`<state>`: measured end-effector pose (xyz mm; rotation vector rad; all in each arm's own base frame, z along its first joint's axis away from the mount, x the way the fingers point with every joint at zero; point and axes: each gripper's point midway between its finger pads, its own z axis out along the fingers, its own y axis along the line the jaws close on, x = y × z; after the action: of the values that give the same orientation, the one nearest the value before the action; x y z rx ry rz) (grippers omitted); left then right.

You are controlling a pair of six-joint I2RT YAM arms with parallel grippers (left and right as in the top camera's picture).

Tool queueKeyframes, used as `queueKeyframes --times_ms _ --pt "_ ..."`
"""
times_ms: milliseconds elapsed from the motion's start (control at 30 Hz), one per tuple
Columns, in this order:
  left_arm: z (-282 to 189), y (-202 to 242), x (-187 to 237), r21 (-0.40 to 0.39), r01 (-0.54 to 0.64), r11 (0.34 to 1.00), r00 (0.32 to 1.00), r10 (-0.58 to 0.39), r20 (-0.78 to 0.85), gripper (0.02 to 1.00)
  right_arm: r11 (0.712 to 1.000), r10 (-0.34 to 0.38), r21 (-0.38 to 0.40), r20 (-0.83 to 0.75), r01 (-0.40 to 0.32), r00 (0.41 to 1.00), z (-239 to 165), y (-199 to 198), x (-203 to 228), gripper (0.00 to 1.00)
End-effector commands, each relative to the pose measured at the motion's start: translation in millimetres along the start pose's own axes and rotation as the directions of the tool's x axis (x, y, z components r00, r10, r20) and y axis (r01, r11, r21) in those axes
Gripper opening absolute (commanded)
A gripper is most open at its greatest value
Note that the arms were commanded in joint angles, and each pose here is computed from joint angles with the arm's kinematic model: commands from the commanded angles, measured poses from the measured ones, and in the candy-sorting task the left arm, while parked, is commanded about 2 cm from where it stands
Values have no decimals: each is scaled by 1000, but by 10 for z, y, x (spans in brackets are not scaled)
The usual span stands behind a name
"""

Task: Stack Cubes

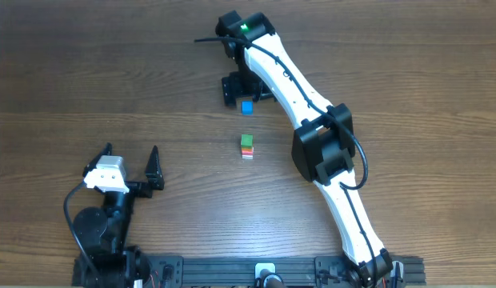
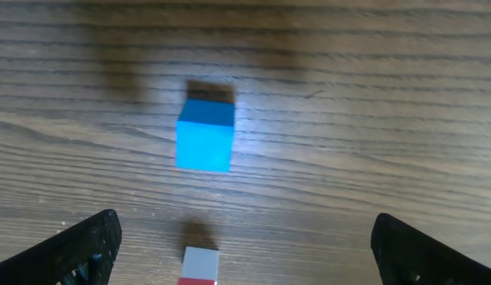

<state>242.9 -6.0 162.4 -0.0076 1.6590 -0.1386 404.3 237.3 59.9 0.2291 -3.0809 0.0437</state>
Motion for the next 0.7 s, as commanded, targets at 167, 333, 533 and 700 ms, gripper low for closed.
queueKeyframes --times_ms 167,333,533,700 --pt "2 -1 18 4 -15 1000 1000 15 2 998 1000 -19 -12 -30 19 999 331 84 -77 991" --pt "2 -1 18 4 -15 1000 1000 15 2 1000 1000 4 -23 -37 -5 999 420 121 -94 991" --pt "2 0 18 4 -14 1000 1000 14 2 1000 999 48 -16 -39 -49 998 488 121 -115 982" --pt "2 -1 18 4 -15 1000 1000 15 2 993 997 74 -8 -42 -74 996 514 123 -106 969"
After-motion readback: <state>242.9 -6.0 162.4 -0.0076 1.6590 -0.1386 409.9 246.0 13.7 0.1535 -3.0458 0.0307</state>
